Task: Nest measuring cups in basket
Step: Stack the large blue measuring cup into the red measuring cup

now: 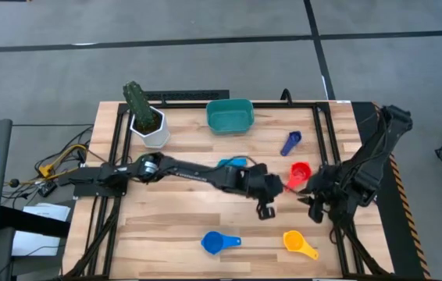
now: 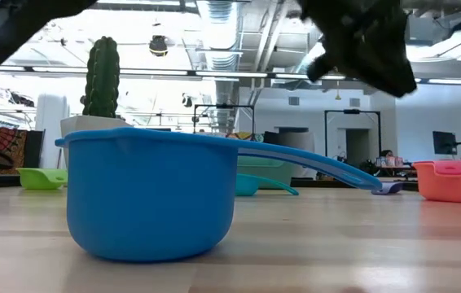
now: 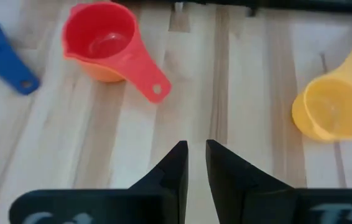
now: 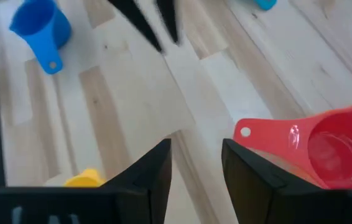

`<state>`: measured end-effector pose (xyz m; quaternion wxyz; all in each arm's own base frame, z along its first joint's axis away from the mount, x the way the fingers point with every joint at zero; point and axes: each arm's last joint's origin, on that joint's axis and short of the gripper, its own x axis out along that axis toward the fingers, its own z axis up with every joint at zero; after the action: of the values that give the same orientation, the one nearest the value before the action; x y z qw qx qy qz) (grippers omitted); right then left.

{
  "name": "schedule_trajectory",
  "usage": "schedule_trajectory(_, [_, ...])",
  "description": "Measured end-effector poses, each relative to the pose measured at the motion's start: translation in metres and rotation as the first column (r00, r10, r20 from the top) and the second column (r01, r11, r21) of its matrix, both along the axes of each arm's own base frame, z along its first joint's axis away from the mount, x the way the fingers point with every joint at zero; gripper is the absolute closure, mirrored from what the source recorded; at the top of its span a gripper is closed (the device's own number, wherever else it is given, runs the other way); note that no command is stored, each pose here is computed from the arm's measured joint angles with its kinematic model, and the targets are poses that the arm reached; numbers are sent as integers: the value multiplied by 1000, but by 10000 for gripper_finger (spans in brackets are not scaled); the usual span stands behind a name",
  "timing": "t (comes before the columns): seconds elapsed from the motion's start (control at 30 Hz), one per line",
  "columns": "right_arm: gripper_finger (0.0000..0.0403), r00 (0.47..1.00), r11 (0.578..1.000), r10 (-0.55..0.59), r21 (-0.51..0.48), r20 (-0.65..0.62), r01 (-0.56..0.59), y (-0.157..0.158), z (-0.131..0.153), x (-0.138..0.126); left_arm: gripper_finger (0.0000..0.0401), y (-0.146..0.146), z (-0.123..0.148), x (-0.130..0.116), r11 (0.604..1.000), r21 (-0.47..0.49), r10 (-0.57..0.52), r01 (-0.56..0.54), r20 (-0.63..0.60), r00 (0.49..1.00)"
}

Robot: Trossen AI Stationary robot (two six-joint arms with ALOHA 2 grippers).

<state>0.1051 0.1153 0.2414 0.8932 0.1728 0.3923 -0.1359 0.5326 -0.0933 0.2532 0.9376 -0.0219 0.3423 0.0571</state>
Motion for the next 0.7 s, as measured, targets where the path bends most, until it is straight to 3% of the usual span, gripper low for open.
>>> schedule_trajectory(0.17, [249, 1000, 999, -6, -52, 19, 7, 5, -4, 5, 358, -13, 10, -24, 985, 108, 147, -135, -103, 984])
schedule_trajectory(0.33, [255, 999, 997, 10, -81, 46, -6, 4, -3, 7, 358, -13, 5, -46, 934, 222, 329, -282, -215, 920])
schedule_trajectory(0.57, [259, 999, 996, 5, -88, 45, -1, 0, -1, 9, 358, -21, 5, -69, 905, 295, 396, -307, -319, 861])
schedule_trajectory(0.7, [257, 999, 995, 24, -95, 31, -20, 0, -1, 9, 358, -24, 32, -84, 879, 339, 428, -335, -255, 867])
